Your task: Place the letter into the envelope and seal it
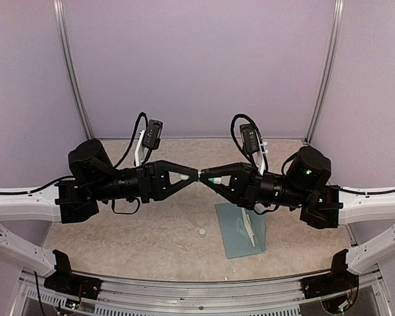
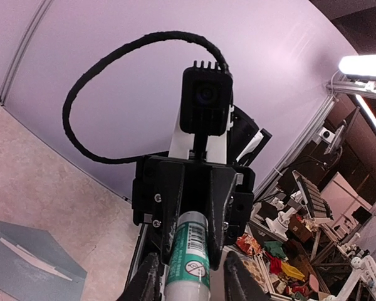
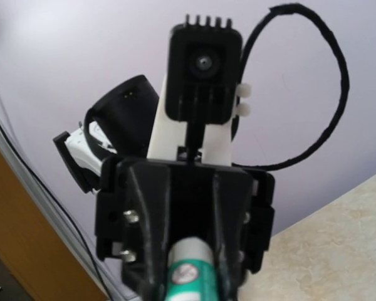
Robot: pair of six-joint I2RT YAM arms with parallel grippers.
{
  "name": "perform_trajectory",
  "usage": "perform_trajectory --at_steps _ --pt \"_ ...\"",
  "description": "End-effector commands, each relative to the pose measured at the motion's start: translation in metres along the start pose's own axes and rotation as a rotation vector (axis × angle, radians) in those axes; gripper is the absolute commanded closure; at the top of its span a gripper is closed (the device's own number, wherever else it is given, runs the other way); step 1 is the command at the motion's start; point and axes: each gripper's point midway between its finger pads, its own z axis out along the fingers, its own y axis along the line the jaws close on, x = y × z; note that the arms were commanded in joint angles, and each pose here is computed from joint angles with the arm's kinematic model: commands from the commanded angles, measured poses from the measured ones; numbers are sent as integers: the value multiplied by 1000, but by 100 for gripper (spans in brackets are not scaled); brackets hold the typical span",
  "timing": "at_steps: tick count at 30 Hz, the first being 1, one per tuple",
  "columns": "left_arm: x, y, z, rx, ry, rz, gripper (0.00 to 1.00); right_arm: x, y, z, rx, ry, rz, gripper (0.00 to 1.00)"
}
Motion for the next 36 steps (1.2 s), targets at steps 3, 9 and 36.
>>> perform_trajectory --at_steps 3,9,36 --pt "-4 24 -1 -100 -22 13 39 -12 -20 -17 195 21 -77 100" --pt "5 89 -4 -388 8 28 40 10 -86 -71 663 179 -93 100" --pt "158 276 85 -596 360 -57 63 140 -191 -168 1158 639 171 100"
